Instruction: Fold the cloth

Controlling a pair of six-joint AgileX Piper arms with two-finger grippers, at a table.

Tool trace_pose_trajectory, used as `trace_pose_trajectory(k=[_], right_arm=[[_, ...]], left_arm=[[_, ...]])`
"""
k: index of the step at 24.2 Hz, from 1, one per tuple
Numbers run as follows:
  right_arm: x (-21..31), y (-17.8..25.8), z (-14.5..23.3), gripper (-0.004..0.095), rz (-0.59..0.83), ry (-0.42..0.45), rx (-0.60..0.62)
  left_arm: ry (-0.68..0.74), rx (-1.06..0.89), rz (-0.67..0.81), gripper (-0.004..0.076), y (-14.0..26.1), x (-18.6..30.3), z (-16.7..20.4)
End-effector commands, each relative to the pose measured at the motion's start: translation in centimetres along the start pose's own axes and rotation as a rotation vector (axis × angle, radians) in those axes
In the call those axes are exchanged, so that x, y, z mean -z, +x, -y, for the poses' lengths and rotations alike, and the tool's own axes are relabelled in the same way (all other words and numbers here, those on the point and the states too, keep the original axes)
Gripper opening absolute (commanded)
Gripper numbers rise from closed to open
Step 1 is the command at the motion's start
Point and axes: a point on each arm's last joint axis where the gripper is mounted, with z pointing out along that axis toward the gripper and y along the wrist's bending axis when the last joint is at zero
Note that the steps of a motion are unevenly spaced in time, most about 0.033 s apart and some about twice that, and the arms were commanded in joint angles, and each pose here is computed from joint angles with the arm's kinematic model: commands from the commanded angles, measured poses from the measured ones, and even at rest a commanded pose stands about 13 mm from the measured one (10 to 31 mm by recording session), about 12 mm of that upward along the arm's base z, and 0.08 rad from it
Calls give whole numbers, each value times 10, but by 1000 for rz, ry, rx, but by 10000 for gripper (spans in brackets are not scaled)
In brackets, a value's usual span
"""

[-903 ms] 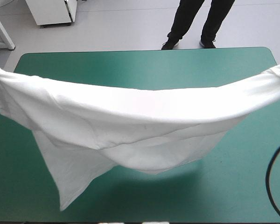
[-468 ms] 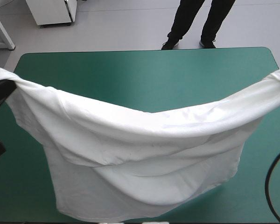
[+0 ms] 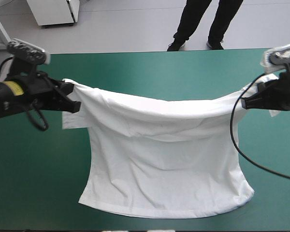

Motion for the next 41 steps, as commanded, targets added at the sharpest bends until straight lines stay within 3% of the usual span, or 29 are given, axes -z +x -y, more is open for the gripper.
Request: trace_pose_trajectory(k=[1,11,18,20,24,27,33,36,41], right_arm=[[-40,-19,3,-17,25,21,30],[-215,-25,1,-17,-218,-21,87],[-302,-6,1,-4,-344,-60,51],[-309,-2,8,86,-338,-116,20],[-311,-1,32,443,-305,-108,-45],[-302,-10,42,566,-288,-122,-89],[-259,-29,47,564,-287,-207,-145],[-241,-25,43,564,-327,-226,-144],[-198,-19,33,564,-299,-248,-165]], left_arm=[[-12,1,-43,-22,-10,-37,-7],[-76,-16,-177,-22,-12,-197,-35],[-121,41,-236,-20,9,-261,-69],[-123,47,-265,27,16,-271,-75],[-92,18,-289,307,23,-289,-76],[-75,35,-328,388,21,-284,-74],[-53,21,-370,399,7,-236,-67],[-18,32,-463,399,11,-209,-60],[40,80,-421,399,24,-158,-41]])
